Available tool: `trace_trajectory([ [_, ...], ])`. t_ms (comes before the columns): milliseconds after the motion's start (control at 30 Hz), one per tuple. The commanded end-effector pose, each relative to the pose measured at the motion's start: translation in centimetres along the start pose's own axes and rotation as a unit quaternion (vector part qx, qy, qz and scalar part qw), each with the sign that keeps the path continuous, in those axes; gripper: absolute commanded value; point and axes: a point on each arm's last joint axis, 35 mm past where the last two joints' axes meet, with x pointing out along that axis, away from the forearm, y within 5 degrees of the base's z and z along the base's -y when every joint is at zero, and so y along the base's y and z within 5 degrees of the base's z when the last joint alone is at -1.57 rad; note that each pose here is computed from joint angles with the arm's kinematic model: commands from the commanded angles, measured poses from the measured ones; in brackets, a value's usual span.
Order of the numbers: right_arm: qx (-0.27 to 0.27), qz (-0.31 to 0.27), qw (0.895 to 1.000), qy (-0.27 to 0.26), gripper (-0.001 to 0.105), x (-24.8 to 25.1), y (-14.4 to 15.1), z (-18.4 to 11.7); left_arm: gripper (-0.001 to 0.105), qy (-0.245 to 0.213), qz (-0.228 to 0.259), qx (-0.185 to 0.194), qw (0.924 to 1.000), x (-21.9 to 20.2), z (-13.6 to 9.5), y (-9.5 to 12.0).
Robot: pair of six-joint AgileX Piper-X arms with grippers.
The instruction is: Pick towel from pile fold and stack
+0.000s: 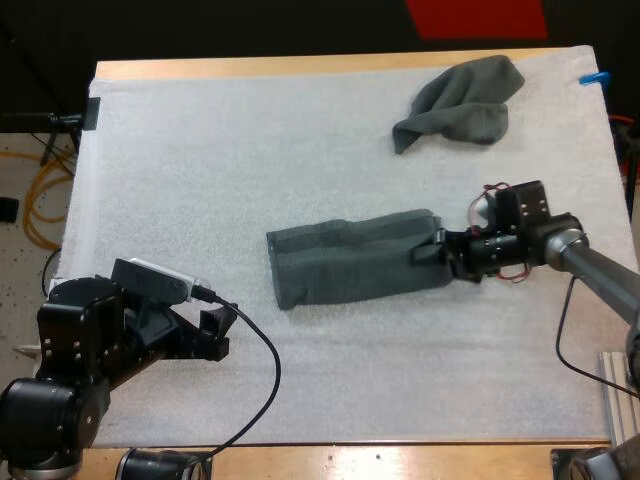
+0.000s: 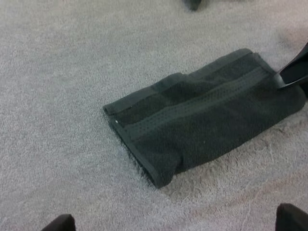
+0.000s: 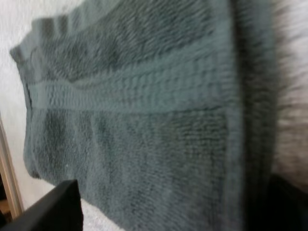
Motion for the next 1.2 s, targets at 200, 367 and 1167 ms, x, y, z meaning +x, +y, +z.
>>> trace_trajectory([
  [200, 0.007, -0.055, 0.998, 0.009, 0.047, 0.7, -0.3, -0.1, 0.076, -0.006, -0.016, -0.001, 0.9998, -0.2, 0.1, -0.2],
  [367, 0.005, -0.062, 0.998, 0.01, 0.0, 0.5, -0.3, -0.2, 0.076, -0.006, -0.016, -0.001, 0.9998, -0.2, 0.1, -0.2],
  [1167, -0.182, -0.472, 0.86, 0.059, 0.0, -8.8, 5.0, -2.4, 0.076, -0.006, -0.016, -0.001, 0.9998, -0.2, 0.1, -0.2],
])
